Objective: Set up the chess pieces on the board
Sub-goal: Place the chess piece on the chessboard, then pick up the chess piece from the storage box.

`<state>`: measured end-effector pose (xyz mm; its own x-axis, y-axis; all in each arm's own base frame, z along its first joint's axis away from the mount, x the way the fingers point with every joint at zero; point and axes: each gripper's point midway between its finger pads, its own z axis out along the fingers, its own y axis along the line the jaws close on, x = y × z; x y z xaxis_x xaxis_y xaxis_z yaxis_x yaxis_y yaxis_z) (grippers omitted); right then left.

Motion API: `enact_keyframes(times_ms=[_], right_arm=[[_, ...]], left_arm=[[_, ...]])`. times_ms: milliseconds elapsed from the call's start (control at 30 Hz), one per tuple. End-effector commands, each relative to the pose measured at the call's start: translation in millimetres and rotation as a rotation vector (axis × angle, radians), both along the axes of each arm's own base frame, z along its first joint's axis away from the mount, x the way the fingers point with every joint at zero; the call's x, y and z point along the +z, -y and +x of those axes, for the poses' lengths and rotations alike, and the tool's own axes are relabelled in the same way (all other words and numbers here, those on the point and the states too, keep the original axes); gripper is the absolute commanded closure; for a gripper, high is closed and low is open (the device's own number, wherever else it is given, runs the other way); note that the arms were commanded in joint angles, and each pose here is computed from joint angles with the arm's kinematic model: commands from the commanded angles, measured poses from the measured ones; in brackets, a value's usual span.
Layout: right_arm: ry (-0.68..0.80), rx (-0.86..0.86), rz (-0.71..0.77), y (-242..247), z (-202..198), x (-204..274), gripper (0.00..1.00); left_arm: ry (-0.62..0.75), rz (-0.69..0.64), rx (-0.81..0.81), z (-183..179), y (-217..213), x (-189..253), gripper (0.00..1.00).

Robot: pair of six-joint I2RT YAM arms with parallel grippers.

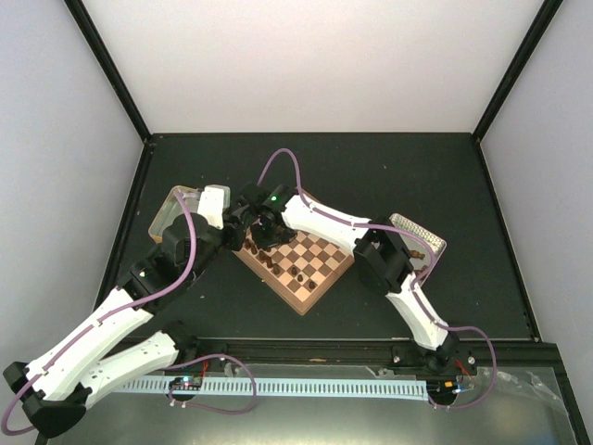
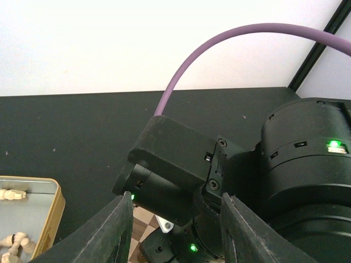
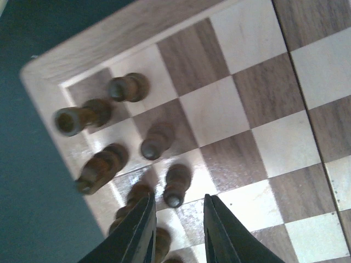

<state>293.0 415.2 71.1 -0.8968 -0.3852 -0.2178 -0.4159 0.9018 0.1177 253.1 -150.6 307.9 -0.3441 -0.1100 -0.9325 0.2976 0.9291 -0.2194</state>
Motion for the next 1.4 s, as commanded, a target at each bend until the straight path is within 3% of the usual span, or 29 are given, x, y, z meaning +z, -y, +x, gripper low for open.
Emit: enact_keyframes(times_ms=[0,200,400,533,700,933,1167,1367], right_arm=[[0.030,0.029,0.181,-18,-6,54,0.73],[0.123,-0.108,0.270,21,14,95,0.71],[0.226,-0.455,0.177,165,33,85,0.71],[0.272,-0.688,0.102,264,24,64,0.70],[0.267,-0.839,-0.009,341,9,26,0.61],[0.225,-0.822,-0.094,388,11,-6,0.55],[0.063,-0.707,-0.127,390,6,-33,0.54],[0.057,-0.746,-0.239,407,8,-39,0.54]], left_arm=[[0.020,-0.020,0.018,0,-5,6,0.54],[0.026,-0.025,0.015,0,-5,9,0.53],[0.018,-0.033,-0.043,-2,7,7,0.49],[0.003,-0.043,-0.103,-2,20,4,0.47],[-0.011,-0.050,-0.147,-2,31,2,0.46],[-0.047,-0.047,-0.213,-2,46,-6,0.45],[-0.073,-0.048,-0.266,-3,58,-11,0.45],[-0.081,-0.038,-0.275,-1,62,-13,0.45]])
